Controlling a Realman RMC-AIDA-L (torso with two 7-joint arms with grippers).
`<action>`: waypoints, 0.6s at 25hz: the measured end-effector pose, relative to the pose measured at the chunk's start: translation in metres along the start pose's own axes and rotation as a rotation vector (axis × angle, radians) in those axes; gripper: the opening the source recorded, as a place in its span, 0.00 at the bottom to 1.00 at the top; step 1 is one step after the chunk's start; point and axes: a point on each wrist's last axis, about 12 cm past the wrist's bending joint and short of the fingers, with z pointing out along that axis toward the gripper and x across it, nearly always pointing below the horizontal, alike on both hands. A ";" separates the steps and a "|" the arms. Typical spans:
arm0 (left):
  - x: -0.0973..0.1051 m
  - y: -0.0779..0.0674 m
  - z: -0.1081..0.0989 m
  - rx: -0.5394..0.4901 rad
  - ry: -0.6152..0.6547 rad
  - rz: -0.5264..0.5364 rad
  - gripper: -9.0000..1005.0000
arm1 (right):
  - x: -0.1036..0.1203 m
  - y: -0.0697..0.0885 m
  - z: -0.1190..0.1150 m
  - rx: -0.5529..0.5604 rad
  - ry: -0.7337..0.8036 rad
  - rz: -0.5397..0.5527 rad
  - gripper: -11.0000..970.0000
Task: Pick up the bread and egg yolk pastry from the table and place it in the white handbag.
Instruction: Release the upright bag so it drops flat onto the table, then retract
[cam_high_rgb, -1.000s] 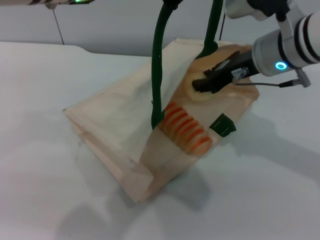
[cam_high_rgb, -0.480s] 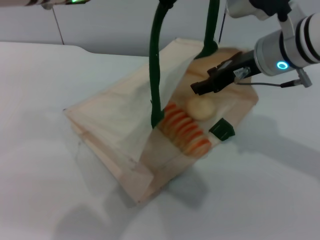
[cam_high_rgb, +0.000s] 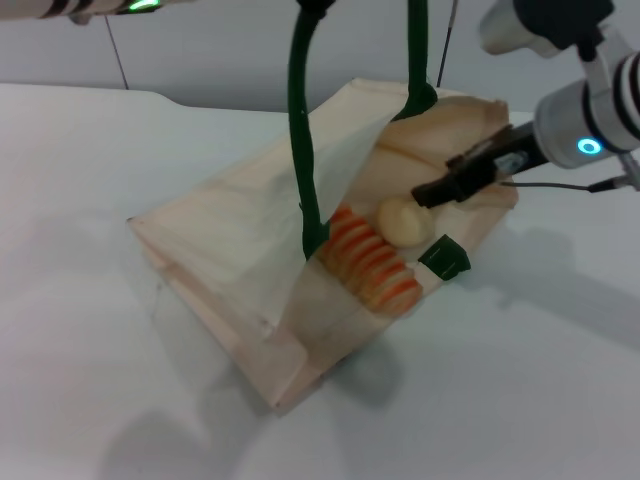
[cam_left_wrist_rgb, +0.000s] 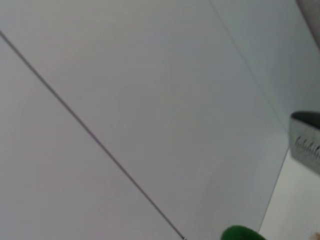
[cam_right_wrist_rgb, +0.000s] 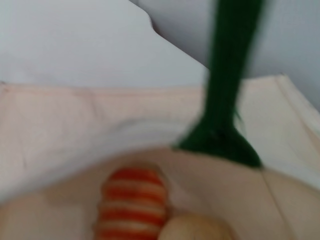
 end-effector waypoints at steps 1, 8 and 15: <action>0.001 0.001 0.000 -0.005 0.004 -0.001 0.18 | 0.003 -0.003 -0.002 0.002 0.011 0.012 0.69; 0.013 0.005 -0.003 -0.056 0.009 -0.032 0.18 | 0.020 -0.020 -0.018 0.039 -0.006 0.087 0.69; 0.017 0.007 -0.002 -0.068 0.012 -0.057 0.18 | 0.028 -0.032 -0.030 0.065 -0.030 0.140 0.68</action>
